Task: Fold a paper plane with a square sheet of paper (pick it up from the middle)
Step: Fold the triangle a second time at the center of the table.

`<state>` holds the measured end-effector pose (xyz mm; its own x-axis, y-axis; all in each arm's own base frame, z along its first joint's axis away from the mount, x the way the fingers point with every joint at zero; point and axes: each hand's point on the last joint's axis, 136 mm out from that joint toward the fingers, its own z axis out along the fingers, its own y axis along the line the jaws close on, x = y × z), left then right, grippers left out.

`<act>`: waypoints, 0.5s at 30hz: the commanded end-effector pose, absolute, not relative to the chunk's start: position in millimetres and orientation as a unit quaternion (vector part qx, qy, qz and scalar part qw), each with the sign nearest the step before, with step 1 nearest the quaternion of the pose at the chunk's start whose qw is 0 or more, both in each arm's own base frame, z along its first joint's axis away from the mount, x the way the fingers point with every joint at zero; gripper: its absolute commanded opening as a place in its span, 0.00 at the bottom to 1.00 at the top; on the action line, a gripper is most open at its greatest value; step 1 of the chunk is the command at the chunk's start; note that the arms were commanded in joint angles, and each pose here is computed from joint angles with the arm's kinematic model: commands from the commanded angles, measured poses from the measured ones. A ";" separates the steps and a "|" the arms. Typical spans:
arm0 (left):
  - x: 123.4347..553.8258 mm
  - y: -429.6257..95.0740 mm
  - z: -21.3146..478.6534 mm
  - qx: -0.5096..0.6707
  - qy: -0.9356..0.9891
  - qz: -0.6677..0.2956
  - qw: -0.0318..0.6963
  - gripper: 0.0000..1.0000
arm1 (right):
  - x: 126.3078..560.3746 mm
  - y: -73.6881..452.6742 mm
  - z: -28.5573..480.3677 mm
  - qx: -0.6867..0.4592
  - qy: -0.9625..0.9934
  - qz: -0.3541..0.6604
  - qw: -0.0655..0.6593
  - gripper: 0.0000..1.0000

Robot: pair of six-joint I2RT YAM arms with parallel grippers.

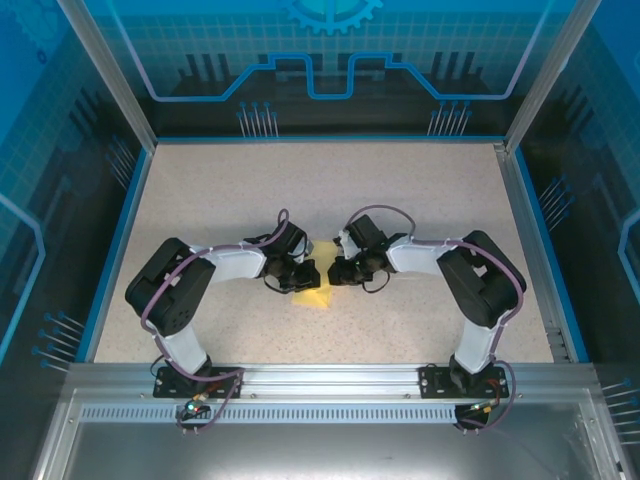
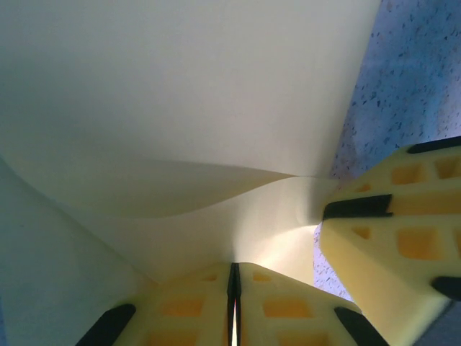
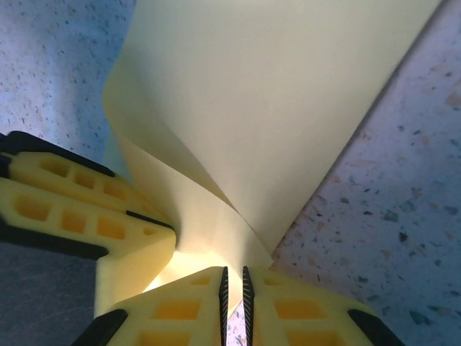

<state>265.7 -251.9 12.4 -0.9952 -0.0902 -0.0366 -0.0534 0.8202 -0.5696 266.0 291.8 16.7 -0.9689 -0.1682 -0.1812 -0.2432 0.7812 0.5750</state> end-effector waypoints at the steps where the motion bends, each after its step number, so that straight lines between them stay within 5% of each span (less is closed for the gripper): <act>1: 261.7 -240.5 4.3 -0.059 0.961 -0.270 0.019 0.13 | 269.2 307.9 21.1 -0.120 0.933 0.334 0.053 0.16; 15: 281.8 -253.5 40.2 -0.048 0.948 -0.307 0.065 0.15 | 263.0 294.8 -2.9 -0.116 0.949 0.292 0.025 0.15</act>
<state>267.3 -251.3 20.1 -0.9935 -0.1063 -0.0416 -0.0638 0.8191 -0.5702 271.2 299.0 12.6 -0.9705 -0.1794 -0.1609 -0.2401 0.7758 0.5835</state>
